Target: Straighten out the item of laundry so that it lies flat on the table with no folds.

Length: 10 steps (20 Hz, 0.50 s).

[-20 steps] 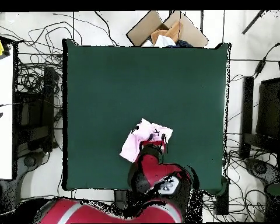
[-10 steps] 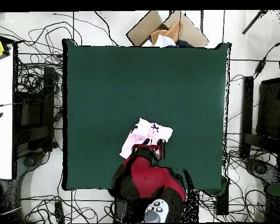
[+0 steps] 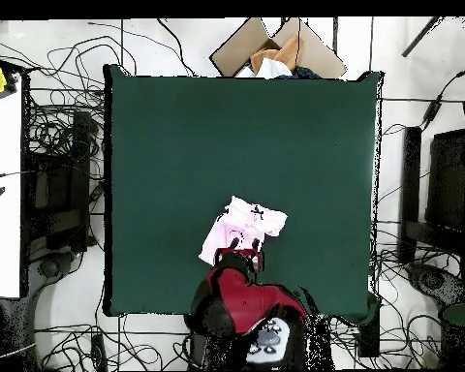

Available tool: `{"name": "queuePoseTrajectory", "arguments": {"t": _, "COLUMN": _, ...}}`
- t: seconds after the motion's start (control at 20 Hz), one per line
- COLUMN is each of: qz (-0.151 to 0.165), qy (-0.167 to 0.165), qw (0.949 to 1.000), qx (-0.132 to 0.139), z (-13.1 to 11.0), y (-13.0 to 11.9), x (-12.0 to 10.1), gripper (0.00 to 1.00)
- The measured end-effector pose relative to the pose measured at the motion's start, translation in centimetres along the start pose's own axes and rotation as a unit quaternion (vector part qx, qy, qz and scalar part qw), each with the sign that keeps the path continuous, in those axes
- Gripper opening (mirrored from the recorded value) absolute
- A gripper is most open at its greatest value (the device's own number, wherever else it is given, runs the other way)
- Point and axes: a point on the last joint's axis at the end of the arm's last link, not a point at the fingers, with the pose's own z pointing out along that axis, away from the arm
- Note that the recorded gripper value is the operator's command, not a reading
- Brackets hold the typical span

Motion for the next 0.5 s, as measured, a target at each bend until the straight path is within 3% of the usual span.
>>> {"name": "queuePoseTrajectory", "arguments": {"t": 0.2, "qz": -0.007, "qy": 0.01, "qw": 0.9993, "qx": -0.036, "z": 1.9, "y": 3.2, "x": 3.7, "gripper": 1.0}}
{"name": "queuePoseTrajectory", "arguments": {"t": 0.5, "qz": -0.019, "qy": 0.043, "qw": 0.9966, "qx": -0.068, "z": 2.9, "y": 6.4, "x": 8.4, "gripper": 1.0}}
